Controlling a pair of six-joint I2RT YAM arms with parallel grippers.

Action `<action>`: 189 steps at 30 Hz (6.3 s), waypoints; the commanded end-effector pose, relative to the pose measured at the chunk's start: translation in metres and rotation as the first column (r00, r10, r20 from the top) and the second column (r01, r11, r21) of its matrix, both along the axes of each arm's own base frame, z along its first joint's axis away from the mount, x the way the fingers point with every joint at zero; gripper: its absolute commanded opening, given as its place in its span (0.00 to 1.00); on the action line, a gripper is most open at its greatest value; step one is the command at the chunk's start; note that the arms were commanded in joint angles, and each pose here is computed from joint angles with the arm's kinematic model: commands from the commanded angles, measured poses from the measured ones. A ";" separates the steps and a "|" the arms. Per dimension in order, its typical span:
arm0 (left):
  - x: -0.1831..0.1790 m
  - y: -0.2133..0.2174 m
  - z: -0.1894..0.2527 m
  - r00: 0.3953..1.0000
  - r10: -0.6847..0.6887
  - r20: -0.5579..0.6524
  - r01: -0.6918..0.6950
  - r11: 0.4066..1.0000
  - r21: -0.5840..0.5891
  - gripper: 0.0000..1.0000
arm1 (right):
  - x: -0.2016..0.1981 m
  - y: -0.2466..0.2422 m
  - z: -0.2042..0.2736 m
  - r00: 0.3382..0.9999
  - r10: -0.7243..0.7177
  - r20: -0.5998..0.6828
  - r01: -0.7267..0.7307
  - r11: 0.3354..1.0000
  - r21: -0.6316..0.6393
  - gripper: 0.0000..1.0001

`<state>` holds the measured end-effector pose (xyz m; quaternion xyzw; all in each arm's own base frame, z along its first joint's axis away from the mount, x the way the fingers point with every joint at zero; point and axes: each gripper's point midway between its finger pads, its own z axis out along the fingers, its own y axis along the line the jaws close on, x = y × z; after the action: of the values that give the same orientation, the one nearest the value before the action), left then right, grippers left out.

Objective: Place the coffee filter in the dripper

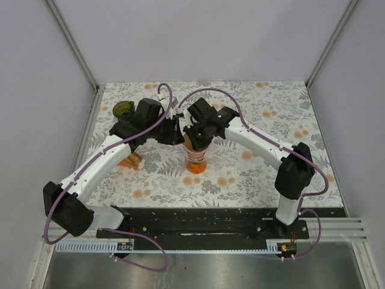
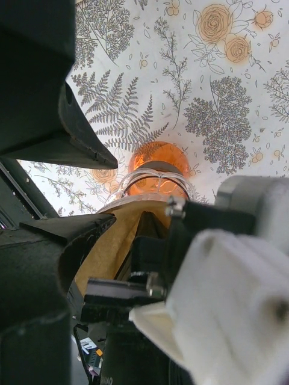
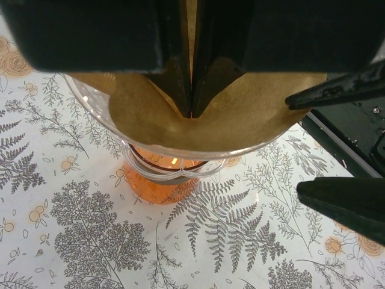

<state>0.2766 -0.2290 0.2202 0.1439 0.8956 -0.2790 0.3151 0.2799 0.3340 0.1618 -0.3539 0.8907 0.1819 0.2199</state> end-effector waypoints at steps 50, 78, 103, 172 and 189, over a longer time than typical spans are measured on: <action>0.004 0.003 0.025 0.995 0.006 0.098 -0.005 1.000 -0.009 0.41 | 0.030 -0.056 0.095 0.903 -0.242 0.355 0.213 0.970 0.120 0.67; 0.004 0.005 0.032 0.992 0.007 0.124 -0.007 1.000 -0.006 0.48 | 0.032 -0.041 0.045 0.942 -0.195 0.272 0.176 0.980 0.092 0.68; 0.013 0.030 0.073 0.969 0.052 0.241 -0.060 0.998 0.029 0.69 | 0.017 -0.047 0.152 0.901 -0.181 0.394 0.084 0.964 0.252 0.71; 0.014 0.243 0.059 0.837 0.438 0.327 -0.509 0.844 0.171 0.99 | 0.000 0.045 -0.129 0.672 0.732 0.112 -0.352 0.449 -0.821 0.00; 0.012 0.240 0.061 0.846 0.422 0.327 -0.490 0.857 0.161 0.99 | 0.022 -0.038 -0.132 0.807 0.579 0.118 -0.254 0.519 -0.816 0.00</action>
<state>0.2892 0.0128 0.2687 -0.0151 0.8884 -0.0620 0.4546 0.2914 0.3142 0.0149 -0.6839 0.6749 -0.2385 0.1408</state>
